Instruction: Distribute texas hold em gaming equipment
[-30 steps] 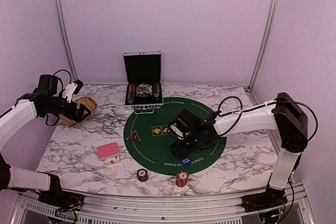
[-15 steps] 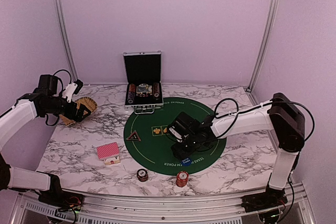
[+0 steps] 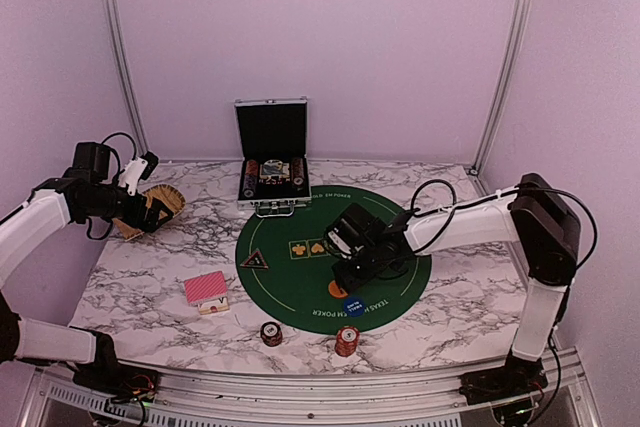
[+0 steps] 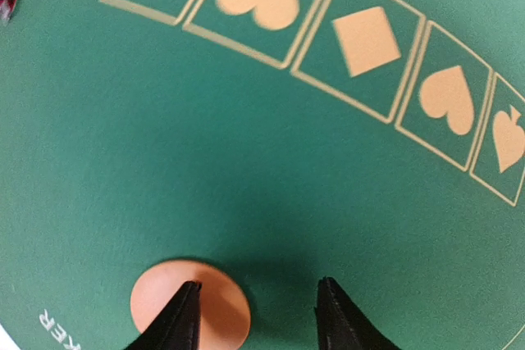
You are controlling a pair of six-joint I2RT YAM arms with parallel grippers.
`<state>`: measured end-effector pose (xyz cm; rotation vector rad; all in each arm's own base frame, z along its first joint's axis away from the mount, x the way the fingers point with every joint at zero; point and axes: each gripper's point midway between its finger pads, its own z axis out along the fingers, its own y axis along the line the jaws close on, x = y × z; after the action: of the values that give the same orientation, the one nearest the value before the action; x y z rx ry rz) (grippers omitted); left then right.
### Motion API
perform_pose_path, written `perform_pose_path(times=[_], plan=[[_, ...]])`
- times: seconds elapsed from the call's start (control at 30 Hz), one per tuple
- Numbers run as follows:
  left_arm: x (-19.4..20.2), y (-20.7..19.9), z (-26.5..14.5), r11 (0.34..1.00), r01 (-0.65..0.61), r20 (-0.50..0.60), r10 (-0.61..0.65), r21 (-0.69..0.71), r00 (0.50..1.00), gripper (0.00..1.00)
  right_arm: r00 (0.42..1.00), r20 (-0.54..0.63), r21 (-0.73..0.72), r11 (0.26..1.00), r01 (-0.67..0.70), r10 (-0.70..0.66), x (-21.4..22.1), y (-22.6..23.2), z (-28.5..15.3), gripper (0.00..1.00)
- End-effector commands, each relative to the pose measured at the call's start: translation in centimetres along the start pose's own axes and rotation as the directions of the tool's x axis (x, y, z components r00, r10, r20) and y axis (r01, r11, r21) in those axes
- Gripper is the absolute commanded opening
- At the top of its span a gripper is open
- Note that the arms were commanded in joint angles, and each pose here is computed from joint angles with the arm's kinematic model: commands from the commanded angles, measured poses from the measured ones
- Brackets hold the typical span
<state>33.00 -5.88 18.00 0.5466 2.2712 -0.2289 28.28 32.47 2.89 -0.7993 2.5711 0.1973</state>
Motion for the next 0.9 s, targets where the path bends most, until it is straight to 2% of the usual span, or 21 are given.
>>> perform_pose_path(times=[0.0, 0.07, 0.2, 0.43, 0.7, 0.87], plan=[[-0.9, 0.0, -1.2, 1.0, -0.019, 0.019, 0.019, -0.008, 1.0, 0.99, 1.0, -0.004, 0.044, 0.999, 0.018, -0.018, -1.1, -1.2, 0.9, 0.62], [-0.8, 0.0, -1.3, 1.0, -0.022, 0.019, 0.022, -0.011, 1.0, 0.99, 1.0, 0.007, 0.032, 0.999, 0.017, -0.018, -1.4, -0.9, 0.5, 0.7], [-0.8, 0.0, -1.4, 0.999, -0.029, 0.019, 0.03, -0.015, 0.999, 0.99, 0.999, 0.043, 0.011, 0.999, 0.032, -0.032, -1.8, 0.0, -0.9, 0.73], [-0.9, -0.1, -1.4, 1.0, -0.029, 0.022, 0.029, -0.009, 0.999, 0.99, 0.995, 0.034, -0.018, 0.996, 0.089, -0.089, 0.0, 2.9, -2.0, 0.71], [-1.2, -0.1, -1.7, 1.0, -0.024, 0.032, 0.024, -0.008, 0.999, 0.99, 0.997, -0.02, 0.023, 0.996, 0.081, -0.08, 1.9, 2.4, -0.8, 0.7], [-1.1, -0.1, -1.7, 1.0, -0.026, 0.031, 0.026, -0.01, 0.999, 0.99, 0.995, -0.028, 0.035, 0.995, 0.095, -0.094, 2.1, 2.5, -0.5, 0.66]])
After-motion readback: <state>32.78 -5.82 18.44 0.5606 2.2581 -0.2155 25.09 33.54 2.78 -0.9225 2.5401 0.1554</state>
